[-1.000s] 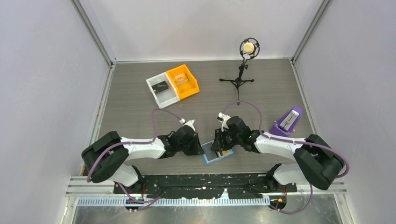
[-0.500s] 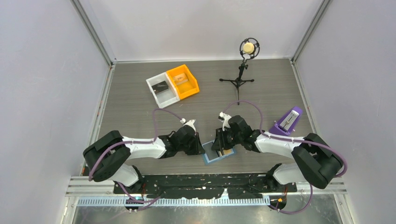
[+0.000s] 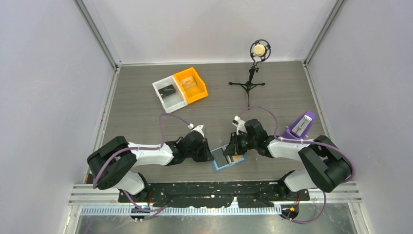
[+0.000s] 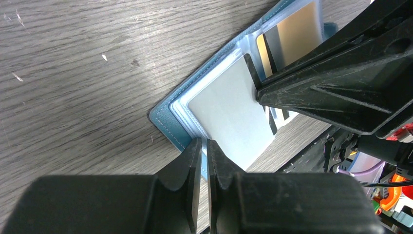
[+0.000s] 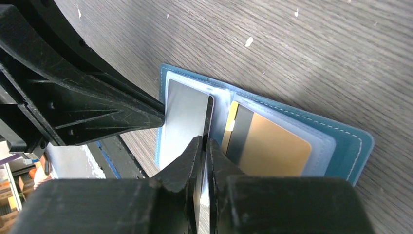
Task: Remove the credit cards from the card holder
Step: Remove the credit card from the card holder.
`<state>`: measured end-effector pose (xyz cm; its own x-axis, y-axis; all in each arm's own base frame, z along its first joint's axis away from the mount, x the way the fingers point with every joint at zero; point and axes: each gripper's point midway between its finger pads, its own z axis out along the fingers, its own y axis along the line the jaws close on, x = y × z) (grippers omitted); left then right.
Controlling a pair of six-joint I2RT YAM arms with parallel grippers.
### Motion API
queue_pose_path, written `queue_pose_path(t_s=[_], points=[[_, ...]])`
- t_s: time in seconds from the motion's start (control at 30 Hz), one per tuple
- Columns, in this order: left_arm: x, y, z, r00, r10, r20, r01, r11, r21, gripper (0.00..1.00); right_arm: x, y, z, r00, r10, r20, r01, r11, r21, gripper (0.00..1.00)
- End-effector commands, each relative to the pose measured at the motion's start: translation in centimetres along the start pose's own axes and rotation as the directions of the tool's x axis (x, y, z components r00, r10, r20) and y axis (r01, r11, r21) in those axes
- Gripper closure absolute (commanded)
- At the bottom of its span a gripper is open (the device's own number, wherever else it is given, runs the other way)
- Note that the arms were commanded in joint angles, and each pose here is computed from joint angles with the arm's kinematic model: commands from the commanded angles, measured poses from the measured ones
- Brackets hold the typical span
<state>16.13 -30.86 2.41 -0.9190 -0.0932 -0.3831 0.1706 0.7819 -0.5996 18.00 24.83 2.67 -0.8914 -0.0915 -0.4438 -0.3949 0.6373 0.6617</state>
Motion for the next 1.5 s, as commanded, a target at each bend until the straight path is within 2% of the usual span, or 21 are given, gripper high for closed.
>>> queue_pose_path(t_s=[0.0, 0.1, 0.73, 1.03, 1.23, 1.47], points=[[1.2, 3.4, 0.6, 0.999, 0.021, -0.03, -0.025, 0.992, -0.125, 0.88, -0.9, 1.4, -0.5, 0.999, -0.022, 0.028, 0.024, 0.996, -0.086, 0.91], [1.6, 3.9, 0.7, 0.999, 0.022, -0.045, -0.029, 0.989, -0.145, 0.88, -1.4, 1.3, -0.9, 0.999, -0.014, 0.042, 0.017, 0.996, -0.091, 0.95], [1.4, 5.2, 0.5, 0.998, 0.042, -0.043, -0.05, 0.976, -0.21, 0.88, -2.8, -0.1, -3.3, 0.997, 0.052, 0.064, -0.051, 0.998, -0.023, 0.95], [1.4, 5.3, 0.6, 0.998, 0.043, -0.038, -0.05, 0.976, -0.21, 0.88, -2.5, 1.4, -3.5, 0.996, 0.085, 0.041, -0.081, 0.992, -0.101, 0.95], [1.4, 5.2, 0.5, 0.999, 0.041, -0.036, -0.047, 0.977, -0.209, 0.88, -3.3, 1.7, -4.5, 0.987, 0.128, 0.097, -0.121, 0.99, -0.075, 0.95], [1.3, 5.0, 0.4, 0.999, 0.04, -0.033, -0.046, 0.978, -0.202, 0.88, -4.0, 0.1, -5.9, 0.975, 0.145, 0.166, -0.153, 0.987, 0.037, 0.95]])
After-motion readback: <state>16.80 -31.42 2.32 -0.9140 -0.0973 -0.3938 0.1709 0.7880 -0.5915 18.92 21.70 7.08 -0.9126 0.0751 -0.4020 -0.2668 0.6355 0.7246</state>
